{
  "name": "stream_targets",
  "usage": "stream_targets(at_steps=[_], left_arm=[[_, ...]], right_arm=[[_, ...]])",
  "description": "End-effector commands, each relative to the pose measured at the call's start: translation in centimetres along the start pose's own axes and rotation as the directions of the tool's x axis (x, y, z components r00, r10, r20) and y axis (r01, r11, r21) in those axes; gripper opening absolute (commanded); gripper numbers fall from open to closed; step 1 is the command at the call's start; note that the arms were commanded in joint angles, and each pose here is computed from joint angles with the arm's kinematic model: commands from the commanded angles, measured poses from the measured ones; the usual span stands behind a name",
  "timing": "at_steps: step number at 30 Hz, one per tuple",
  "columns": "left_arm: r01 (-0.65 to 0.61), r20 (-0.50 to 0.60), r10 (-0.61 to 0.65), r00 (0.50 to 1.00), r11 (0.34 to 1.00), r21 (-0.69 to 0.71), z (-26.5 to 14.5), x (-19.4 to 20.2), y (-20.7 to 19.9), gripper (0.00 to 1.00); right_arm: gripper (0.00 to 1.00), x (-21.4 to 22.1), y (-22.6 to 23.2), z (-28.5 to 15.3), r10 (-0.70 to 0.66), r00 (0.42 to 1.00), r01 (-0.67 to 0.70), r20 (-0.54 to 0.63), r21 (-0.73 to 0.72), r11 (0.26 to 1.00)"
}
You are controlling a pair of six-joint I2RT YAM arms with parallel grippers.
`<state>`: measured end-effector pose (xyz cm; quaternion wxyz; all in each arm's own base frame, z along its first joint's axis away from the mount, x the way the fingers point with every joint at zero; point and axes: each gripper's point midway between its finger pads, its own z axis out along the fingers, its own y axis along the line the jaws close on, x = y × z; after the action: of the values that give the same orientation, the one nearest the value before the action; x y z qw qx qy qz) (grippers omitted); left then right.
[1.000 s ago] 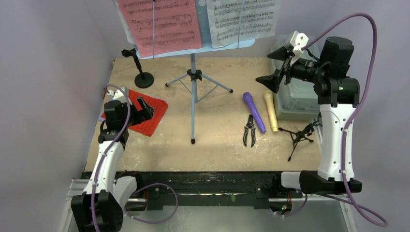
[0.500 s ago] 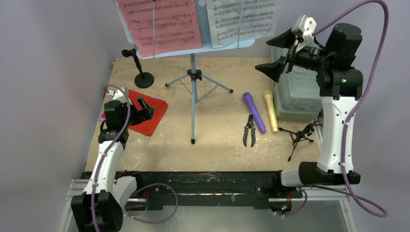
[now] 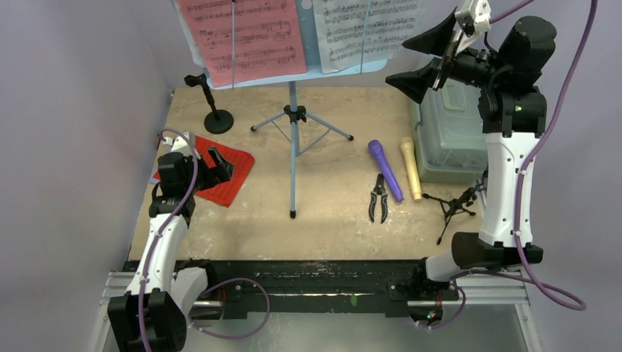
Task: Pack up the instrument practice props
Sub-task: Pick up the sheet music from the music stand.
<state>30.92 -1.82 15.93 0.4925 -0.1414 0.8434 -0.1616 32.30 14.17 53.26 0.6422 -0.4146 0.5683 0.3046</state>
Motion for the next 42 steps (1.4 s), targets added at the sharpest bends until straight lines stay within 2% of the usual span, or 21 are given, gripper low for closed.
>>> stream_targets(at_steps=[1,10,21,37,42], left_arm=[[-0.044,0.063,0.043,0.997,0.999,0.027,-0.4,-2.0,-0.9,0.97],[-0.045,0.067,0.044,0.997,0.999,0.027,-0.5,-2.1,-0.9,0.97],[-0.045,0.067,0.043,0.997,0.999,0.03,-0.5,-2.0,-1.0,0.97],[-0.042,0.061,0.04,0.997,0.998,0.036,-0.3,-1.9,-1.0,0.97],[-0.042,0.06,0.039,0.997,0.999,0.035,-0.3,-1.9,-1.0,0.97]], right_arm=[[0.99,-3.4,0.0,0.0,-0.008,0.997,0.007,0.078,0.009,1.0],[0.99,-6.6,-2.8,-0.9,0.01,0.988,-0.043,0.154,0.209,0.977],[0.99,-7.3,-6.9,-2.1,0.096,0.963,-0.191,0.252,0.383,0.904],[0.99,-4.5,-7.0,0.6,0.302,0.913,-0.36,0.273,0.194,0.913],[0.94,-4.0,-6.4,1.2,0.344,0.902,-0.384,0.262,0.123,0.915]])
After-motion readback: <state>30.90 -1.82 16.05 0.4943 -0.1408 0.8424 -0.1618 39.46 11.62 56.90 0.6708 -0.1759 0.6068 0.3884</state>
